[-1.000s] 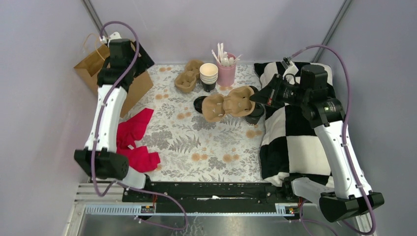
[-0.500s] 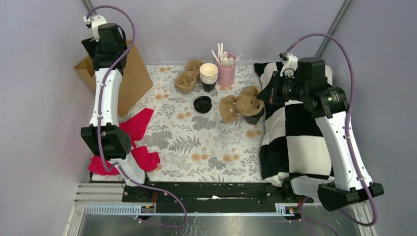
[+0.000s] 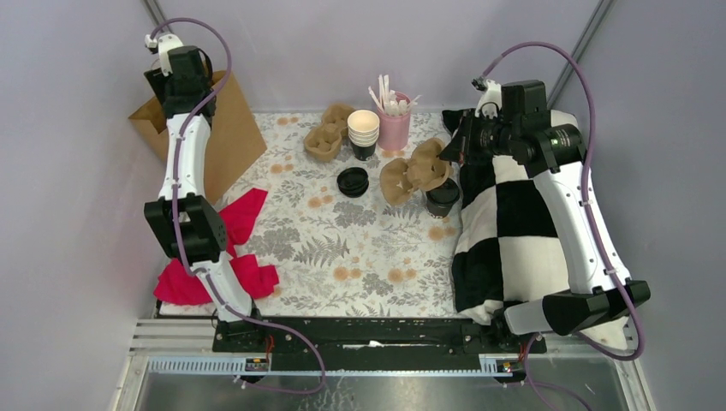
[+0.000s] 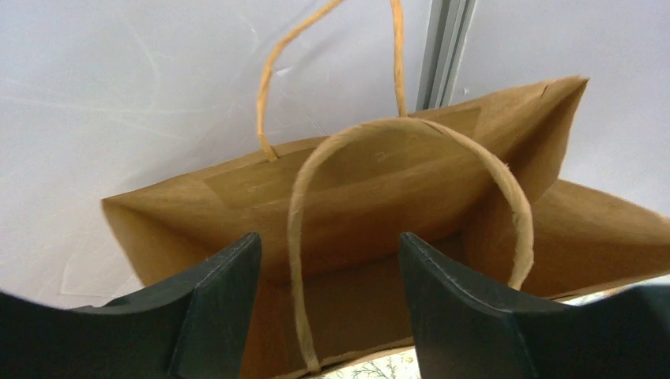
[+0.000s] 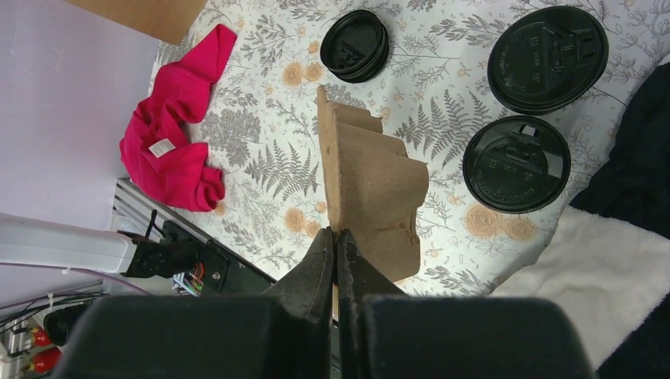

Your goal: Pack the takeout coffee

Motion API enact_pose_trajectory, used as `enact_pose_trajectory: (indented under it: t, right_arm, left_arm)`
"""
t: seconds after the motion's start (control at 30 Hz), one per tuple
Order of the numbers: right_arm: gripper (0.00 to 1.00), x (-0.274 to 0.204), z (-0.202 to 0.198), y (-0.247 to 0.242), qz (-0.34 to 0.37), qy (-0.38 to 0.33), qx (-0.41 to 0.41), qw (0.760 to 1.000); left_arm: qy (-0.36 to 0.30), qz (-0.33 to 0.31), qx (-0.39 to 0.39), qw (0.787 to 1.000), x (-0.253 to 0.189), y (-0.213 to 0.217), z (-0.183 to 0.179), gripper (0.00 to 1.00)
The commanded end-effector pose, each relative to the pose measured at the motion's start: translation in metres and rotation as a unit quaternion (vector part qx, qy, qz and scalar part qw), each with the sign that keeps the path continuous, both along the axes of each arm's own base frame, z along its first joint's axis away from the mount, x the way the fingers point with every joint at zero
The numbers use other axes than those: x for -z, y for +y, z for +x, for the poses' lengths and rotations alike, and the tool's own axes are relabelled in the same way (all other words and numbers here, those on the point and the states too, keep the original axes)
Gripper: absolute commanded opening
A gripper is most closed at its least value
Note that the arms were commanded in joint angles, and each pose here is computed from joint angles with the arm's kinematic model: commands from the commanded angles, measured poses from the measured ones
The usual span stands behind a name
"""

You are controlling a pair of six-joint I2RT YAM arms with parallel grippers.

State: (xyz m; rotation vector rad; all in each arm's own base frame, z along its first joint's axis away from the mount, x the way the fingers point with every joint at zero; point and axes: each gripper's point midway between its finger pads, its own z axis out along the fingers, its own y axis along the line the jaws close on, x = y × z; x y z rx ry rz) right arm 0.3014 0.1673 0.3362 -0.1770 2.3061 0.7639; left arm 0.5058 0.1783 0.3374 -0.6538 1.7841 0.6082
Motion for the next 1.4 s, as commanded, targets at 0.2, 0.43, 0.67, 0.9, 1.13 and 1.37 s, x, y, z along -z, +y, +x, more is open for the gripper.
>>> enact_pose_trajectory:
  t: [0.2, 0.43, 0.67, 0.9, 1.13, 1.37]
  right_arm:
    - [0.00, -0.025, -0.002, 0.008, 0.024, -0.016, -0.012, 0.999]
    - [0.00, -0.025, -0.009, 0.011, 0.039, -0.017, -0.019, 0.999]
    - [0.00, -0.028, -0.021, 0.017, 0.070, -0.026, -0.031, 0.997]
    - [0.00, -0.032, -0.034, 0.020, 0.094, -0.031, -0.038, 0.994]
    - [0.00, -0.051, -0.045, 0.015, 0.107, -0.038, -0.018, 0.993]
    - [0.00, -0.053, -0.058, 0.005, 0.104, -0.039, 0.005, 0.994]
  left_arm:
    - [-0.071, -0.022, 0.018, 0.997, -0.034, -0.007, 0.008, 0.14]
    - [-0.123, -0.039, 0.057, 0.990, -0.075, -0.027, -0.014, 0.00]
    - [-0.174, -0.060, 0.127, 0.975, -0.128, -0.070, -0.050, 0.00]
    - [-0.202, -0.090, 0.256, 0.941, -0.165, -0.128, -0.098, 0.00]
    - [-0.185, -0.169, 0.411, 0.877, -0.152, -0.207, -0.146, 0.00]
    - [-0.154, -0.225, 0.569, 0.776, -0.132, -0.289, -0.197, 0.00]
